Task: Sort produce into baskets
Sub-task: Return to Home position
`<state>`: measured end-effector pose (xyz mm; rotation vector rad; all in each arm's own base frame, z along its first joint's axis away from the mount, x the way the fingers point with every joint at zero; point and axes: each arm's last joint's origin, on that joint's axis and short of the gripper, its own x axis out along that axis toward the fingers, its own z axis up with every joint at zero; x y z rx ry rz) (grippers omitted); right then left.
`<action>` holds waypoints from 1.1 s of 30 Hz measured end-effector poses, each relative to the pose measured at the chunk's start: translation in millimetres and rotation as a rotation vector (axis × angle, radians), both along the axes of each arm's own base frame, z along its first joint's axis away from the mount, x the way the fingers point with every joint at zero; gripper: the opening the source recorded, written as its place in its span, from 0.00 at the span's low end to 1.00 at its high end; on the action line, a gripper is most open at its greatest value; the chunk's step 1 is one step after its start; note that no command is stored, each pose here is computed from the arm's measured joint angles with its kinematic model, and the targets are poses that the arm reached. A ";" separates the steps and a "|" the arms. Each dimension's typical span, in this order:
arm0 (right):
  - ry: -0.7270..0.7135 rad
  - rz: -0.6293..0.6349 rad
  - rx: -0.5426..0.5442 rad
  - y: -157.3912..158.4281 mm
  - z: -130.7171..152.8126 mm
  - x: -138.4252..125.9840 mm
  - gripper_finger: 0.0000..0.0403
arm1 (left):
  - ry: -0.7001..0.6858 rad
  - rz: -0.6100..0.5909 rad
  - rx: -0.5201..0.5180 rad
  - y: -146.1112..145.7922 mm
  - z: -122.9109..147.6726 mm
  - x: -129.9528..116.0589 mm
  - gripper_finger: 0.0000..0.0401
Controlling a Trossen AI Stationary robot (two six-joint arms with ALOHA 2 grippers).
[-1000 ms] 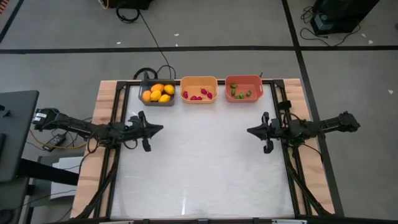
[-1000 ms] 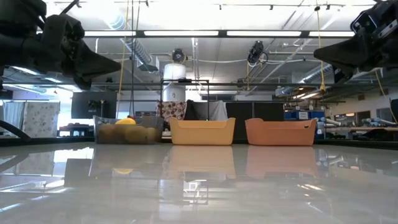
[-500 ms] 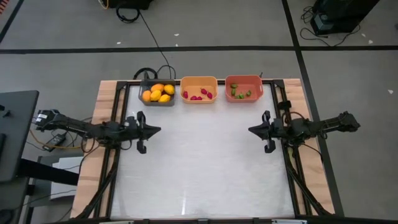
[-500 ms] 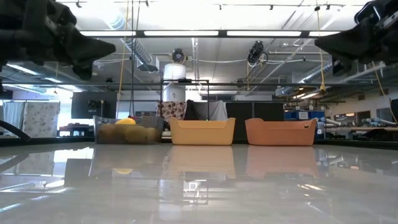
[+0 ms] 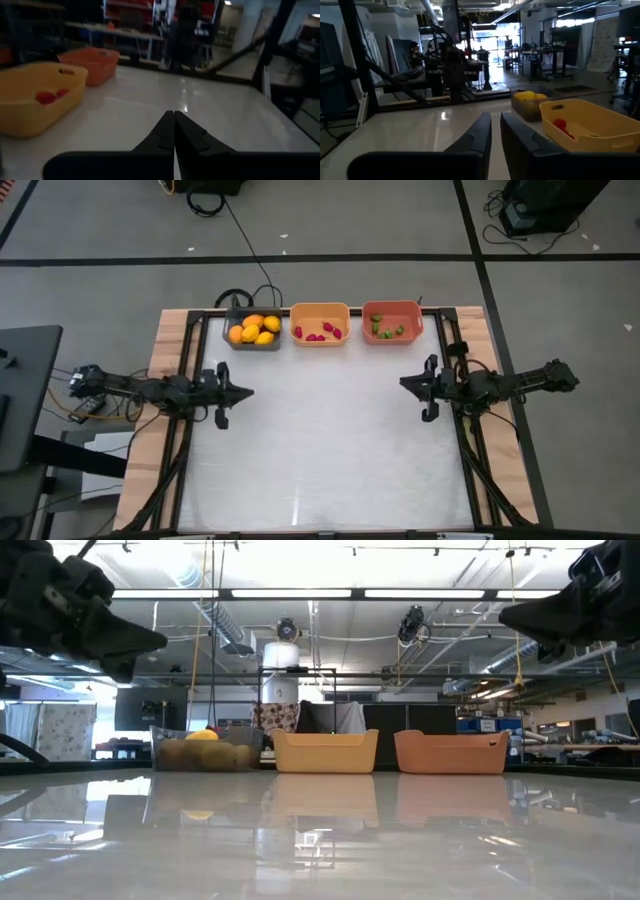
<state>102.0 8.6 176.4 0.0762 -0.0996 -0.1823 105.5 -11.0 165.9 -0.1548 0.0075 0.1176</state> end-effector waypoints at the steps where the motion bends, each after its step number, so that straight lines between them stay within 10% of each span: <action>1: 0.000 0.004 0.000 0.1 0.0 0.0 0.13 | 0.012 -0.008 -0.004 0.0 -1.4 -1.0 0.02; 33: -0.005 0.007 0.001 0.2 0.5 0.0 0.14 | -0.121 -0.351 0.091 -8.0 14.0 -12.0 0.02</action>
